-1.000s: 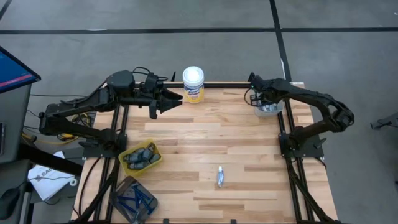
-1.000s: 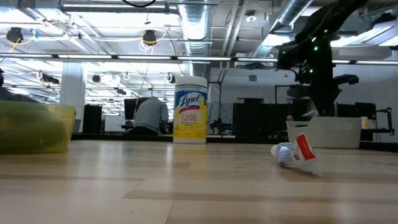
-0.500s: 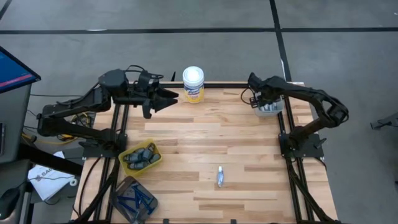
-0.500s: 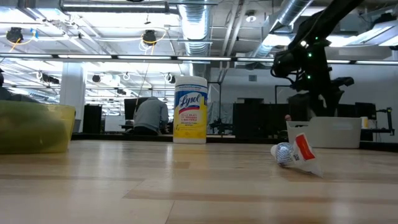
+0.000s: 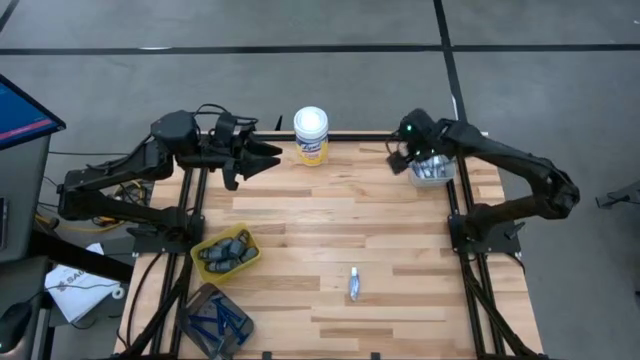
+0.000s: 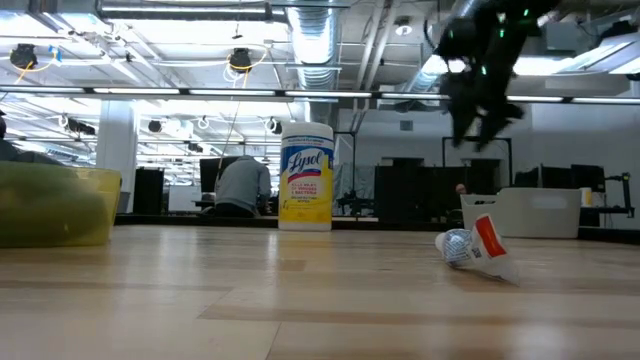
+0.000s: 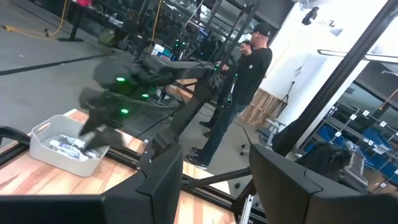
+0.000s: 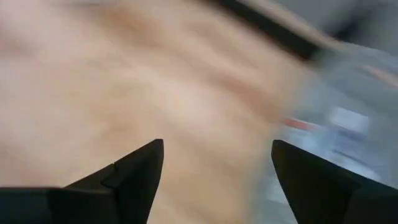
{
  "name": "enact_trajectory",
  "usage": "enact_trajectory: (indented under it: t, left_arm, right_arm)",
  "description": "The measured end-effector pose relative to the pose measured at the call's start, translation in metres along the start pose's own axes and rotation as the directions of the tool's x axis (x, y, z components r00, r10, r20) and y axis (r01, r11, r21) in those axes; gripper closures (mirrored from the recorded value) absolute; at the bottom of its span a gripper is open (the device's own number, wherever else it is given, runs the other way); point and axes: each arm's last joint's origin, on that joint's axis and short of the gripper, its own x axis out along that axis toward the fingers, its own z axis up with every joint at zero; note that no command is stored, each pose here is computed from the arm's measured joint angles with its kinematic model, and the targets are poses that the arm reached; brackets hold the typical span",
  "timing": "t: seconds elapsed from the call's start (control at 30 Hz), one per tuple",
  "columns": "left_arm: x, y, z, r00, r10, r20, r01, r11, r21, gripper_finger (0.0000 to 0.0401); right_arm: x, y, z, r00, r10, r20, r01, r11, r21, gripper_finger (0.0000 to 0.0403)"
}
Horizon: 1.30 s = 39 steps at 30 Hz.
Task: Pick & Place Travel size toiletries
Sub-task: Put the white toothpaste into the gray bin
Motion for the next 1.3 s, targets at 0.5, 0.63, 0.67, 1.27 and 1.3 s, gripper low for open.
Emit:
enact_trajectory:
  t: [0.5,0.63,0.67,1.27,1.3]
  left_arm:
    - [-0.001,0.000,0.000,1.000,0.002,0.004,-0.002,1.000,0.000,0.0219]
    - [-0.002,-0.001,0.000,1.000,0.000,-0.003,0.000,1.000,-0.002,0.0219]
    - [-0.002,-0.002,-0.001,1.000,-0.004,-0.006,0.004,1.000,-0.003,0.0219]
    - [-0.015,-0.007,0.001,1.000,-0.019,-0.012,0.020,1.000,0.005,0.0219]
    - [-0.015,-0.007,0.001,1.000,-0.021,-0.010,0.021,1.000,0.006,0.0219]
  right_arm:
    - [-0.027,0.148,-0.071,0.903,0.421,-0.085,-0.420,0.826,-0.375,0.0113]
    - [-0.014,0.171,-0.088,0.902,0.407,-0.145,-0.432,0.848,-0.307,0.0113]
    - [-0.010,0.172,-0.093,0.910,0.376,-0.175,-0.411,0.869,-0.276,0.0113]
    - [0.012,0.183,-0.134,0.935,0.110,-0.338,-0.080,0.992,0.101,0.0113]
    - [0.013,0.184,-0.137,0.933,0.104,-0.344,-0.074,0.993,0.097,0.0113]
